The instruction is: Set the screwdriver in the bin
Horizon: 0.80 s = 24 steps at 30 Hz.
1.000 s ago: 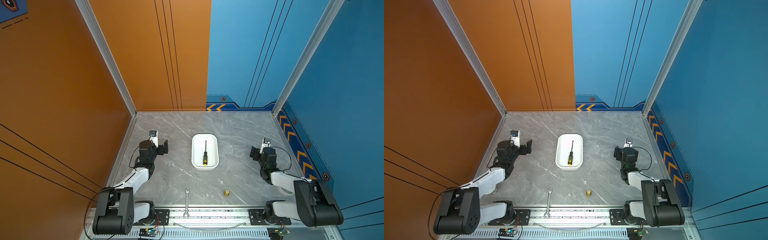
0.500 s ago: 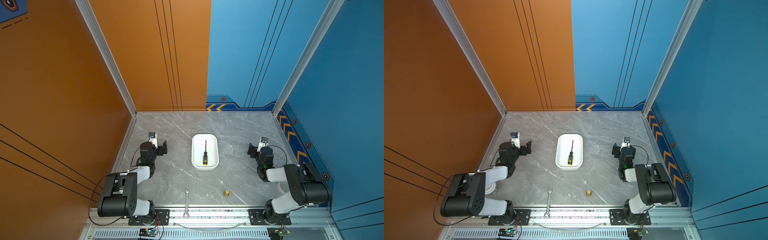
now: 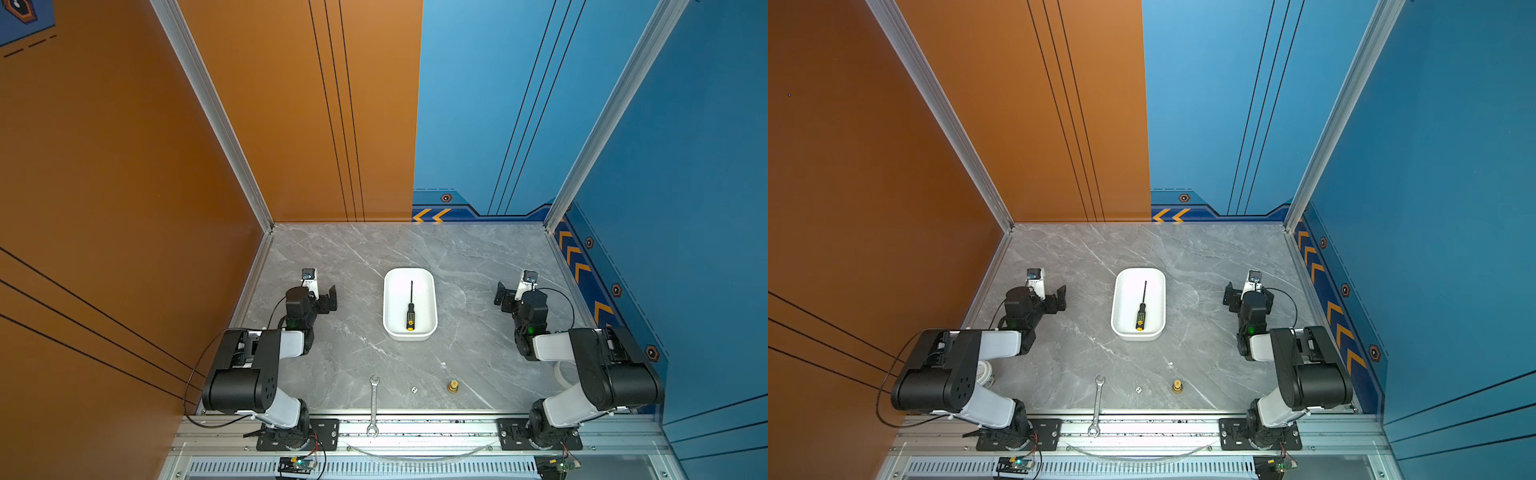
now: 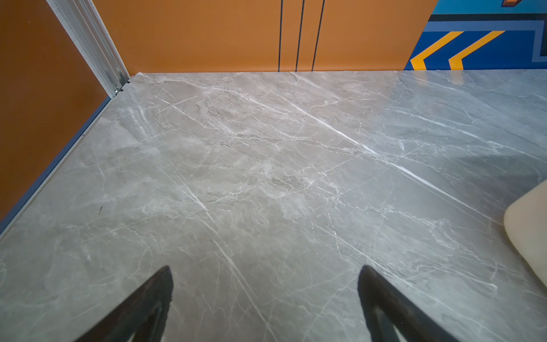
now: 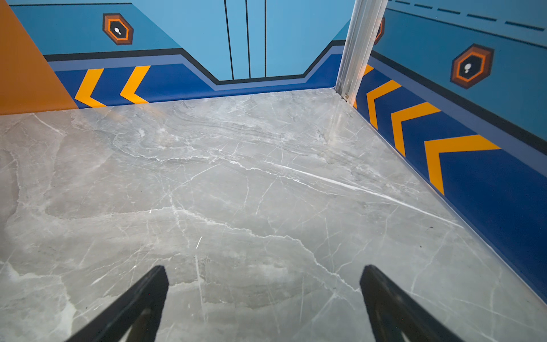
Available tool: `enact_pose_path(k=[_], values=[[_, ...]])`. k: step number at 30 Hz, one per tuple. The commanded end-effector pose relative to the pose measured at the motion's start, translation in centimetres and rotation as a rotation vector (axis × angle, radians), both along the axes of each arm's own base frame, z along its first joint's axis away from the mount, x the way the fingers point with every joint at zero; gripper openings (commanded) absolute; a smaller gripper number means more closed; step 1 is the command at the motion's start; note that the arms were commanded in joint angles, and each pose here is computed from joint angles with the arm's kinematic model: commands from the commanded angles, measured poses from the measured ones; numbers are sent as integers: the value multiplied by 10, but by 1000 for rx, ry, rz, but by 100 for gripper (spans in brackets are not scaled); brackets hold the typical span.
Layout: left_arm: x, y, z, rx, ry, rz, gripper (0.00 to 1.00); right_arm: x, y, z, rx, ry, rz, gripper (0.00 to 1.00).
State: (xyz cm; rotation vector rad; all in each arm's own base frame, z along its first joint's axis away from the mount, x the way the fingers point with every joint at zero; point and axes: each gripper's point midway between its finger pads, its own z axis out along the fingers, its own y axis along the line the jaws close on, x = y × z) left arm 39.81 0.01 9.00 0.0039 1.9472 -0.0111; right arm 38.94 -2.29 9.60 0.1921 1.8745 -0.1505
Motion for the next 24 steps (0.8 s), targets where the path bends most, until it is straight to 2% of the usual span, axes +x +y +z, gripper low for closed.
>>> enact_pose_path(k=[1,24], values=[[-1,8,-1,25,-26,49,98,2,0,-1,-4,17,11,100],[-1,7,-1,40,-26,60,98,2,0,-2,-6,17,10,100]])
